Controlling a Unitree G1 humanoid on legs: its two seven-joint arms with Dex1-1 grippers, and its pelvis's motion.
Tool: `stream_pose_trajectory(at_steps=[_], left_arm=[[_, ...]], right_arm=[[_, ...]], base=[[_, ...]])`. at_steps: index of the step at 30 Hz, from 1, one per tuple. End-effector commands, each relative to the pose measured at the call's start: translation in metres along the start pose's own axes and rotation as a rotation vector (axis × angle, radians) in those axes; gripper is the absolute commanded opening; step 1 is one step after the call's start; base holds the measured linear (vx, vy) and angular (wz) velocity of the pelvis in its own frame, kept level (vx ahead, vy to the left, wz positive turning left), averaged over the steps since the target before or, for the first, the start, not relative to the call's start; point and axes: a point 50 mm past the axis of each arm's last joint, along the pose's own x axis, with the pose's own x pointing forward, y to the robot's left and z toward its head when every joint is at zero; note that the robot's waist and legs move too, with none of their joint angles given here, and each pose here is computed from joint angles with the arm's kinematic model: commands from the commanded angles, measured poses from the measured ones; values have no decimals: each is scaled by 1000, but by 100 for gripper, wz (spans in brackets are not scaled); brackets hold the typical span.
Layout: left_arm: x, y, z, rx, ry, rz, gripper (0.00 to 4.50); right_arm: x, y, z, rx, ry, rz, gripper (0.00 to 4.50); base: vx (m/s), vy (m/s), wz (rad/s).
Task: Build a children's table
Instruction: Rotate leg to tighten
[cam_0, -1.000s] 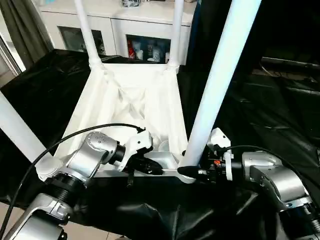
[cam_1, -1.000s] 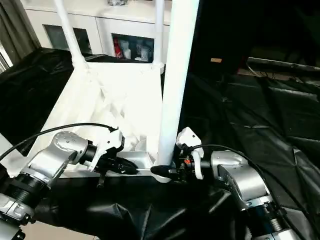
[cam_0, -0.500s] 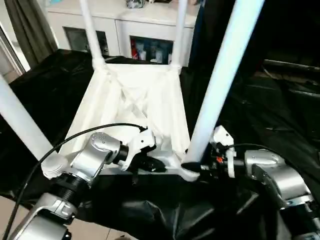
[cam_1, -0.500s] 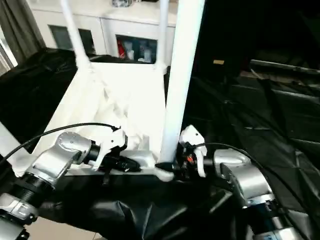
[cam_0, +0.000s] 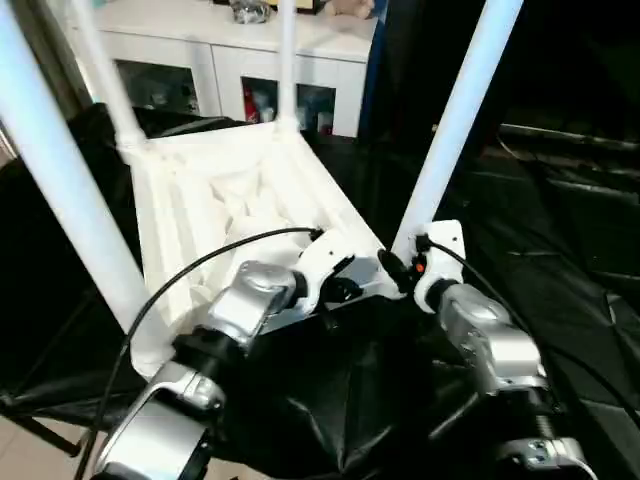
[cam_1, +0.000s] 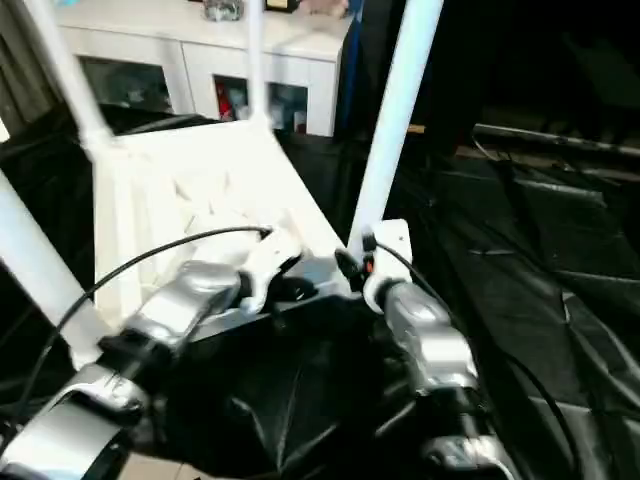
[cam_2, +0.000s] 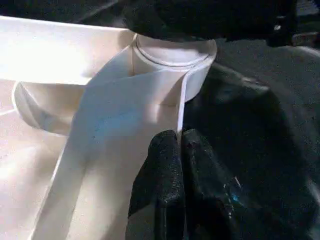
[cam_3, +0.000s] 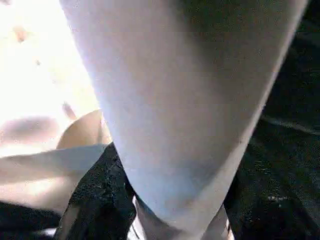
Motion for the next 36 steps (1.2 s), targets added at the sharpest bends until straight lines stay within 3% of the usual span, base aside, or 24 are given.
stream_pose_trajectory(at_steps=[1, 2, 3, 6, 8, 12, 15, 16, 17, 22, 28, 32, 36], left_arm=[[-1, 8, 8, 13, -11, 99, 0], [-1, 8, 8, 23, -15, 91, 0], [-1, 7, 8, 35, -18, 85, 0], [-2, 7, 8, 60, -29, 65, 0], [-1, 6, 8, 76, -44, 52, 0], [-3, 8, 12, 63, -93, 83, 0], [-9, 4, 17, 58, -195, 51, 0], [-14, 0, 15, 23, -231, 16, 0], [-17, -3, 13, 19, -240, -6, 44], [-39, -27, -5, 13, -225, -156, 73], [-63, -49, -13, -18, -248, -170, 128], [-79, -60, -21, -74, -265, -139, 144], [-98, -68, -33, -151, -260, -100, 179]], right_arm=[[7, 34, -28, 81, 111, 140, 198], [8, 35, -27, 88, 104, 146, 198], [9, 34, -26, 96, 98, 149, 254], [7, 32, -21, 94, 77, 153, 268], [5, 28, -16, 58, 53, 159, 294], [-7, 20, -6, -2, 16, 220, 298], [-25, 7, 2, -73, 0, 299, 298], [-35, -4, 6, -113, 0, 316, 298], [-39, -9, 6, -129, 3, 319, 299], [-57, -31, 12, -179, 28, 362, 299], [-68, -30, 9, -209, 108, 516, 299], [-66, -23, 5, -256, 173, 598, 299], [-63, -24, 8, -276, 177, 614, 299]], base=[[0, 0, 0], [0, 0, 0], [0, 0, 0], [0, 0, 0], [0, 0, 0], [0, 0, 0], [0, 0, 0], [0, 0, 0], [0, 0, 0], [0, 0, 0], [0, 0, 0], [0, 0, 0], [0, 0, 0]])
